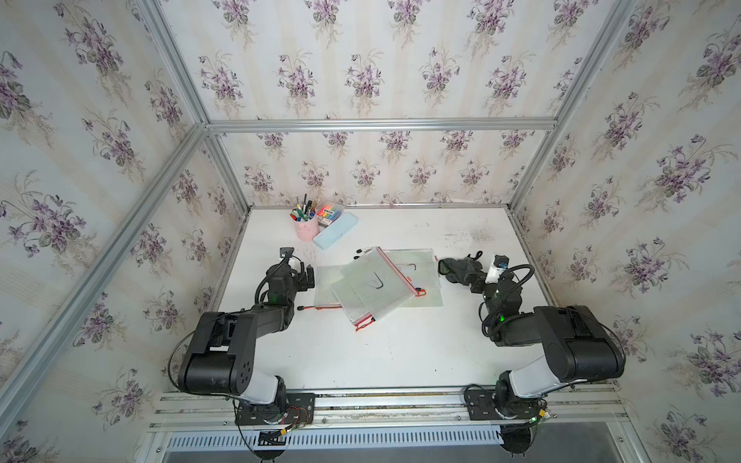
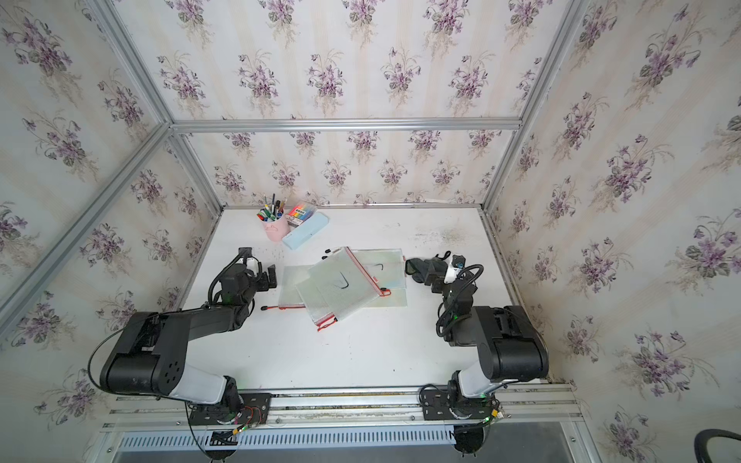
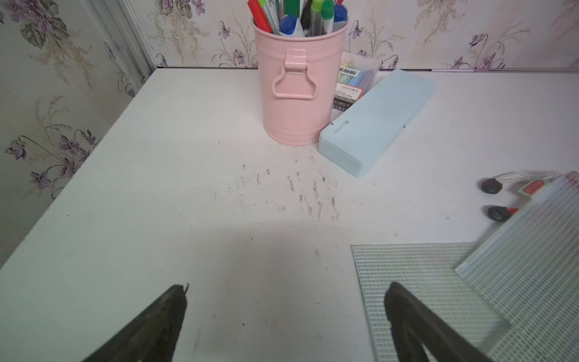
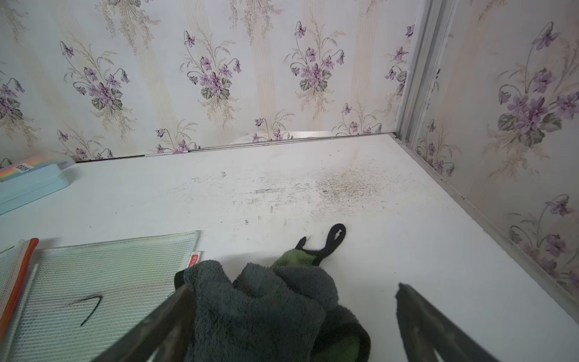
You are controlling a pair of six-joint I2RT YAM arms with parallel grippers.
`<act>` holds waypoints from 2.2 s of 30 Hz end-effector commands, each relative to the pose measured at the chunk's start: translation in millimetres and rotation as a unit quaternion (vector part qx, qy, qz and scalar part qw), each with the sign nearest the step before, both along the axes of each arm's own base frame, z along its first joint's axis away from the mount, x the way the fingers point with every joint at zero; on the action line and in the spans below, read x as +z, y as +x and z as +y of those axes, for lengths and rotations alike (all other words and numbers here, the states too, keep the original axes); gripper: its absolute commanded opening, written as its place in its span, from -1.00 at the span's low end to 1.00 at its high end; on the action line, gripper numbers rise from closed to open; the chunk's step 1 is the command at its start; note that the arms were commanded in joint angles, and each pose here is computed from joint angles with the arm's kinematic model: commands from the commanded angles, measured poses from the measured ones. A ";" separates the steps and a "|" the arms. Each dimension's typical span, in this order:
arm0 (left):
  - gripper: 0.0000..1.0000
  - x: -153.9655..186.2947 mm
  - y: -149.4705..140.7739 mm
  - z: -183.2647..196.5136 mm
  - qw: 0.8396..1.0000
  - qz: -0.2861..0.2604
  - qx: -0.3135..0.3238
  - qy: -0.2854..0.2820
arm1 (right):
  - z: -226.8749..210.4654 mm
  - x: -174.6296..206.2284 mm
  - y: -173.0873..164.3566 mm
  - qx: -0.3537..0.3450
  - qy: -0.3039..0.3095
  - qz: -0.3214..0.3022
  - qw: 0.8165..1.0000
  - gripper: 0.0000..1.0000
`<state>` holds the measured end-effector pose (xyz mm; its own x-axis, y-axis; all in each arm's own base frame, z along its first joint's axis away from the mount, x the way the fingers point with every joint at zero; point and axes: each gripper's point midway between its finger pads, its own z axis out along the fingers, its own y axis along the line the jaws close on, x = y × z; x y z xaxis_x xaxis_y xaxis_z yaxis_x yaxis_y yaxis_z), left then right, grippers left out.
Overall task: Wipe the document bag
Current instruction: Pick up the document bag from the center of the board.
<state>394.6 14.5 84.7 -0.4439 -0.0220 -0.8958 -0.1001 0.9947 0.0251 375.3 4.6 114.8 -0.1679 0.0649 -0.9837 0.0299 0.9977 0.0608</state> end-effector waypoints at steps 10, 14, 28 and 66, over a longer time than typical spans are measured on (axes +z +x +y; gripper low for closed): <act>1.00 6.8 3.5 -0.2 1.000 -0.014 -0.001 -0.001 | -0.8 5.6 1.2 -0.001 -0.004 -0.010 1.000 1.00; 1.00 6.1 3.3 -0.1 1.000 -0.013 -0.001 0.000 | -0.6 5.6 1.1 -0.001 -0.004 -0.010 1.000 1.00; 1.00 22.1 7.5 0.0 1.000 0.008 0.000 0.002 | -31.5 20.2 9.9 -0.099 0.017 0.013 0.995 0.98; 0.98 15.0 -47.1 -169.4 0.905 0.343 -0.105 -0.227 | 298.5 -107.5 17.0 0.344 -0.041 0.451 0.822 0.08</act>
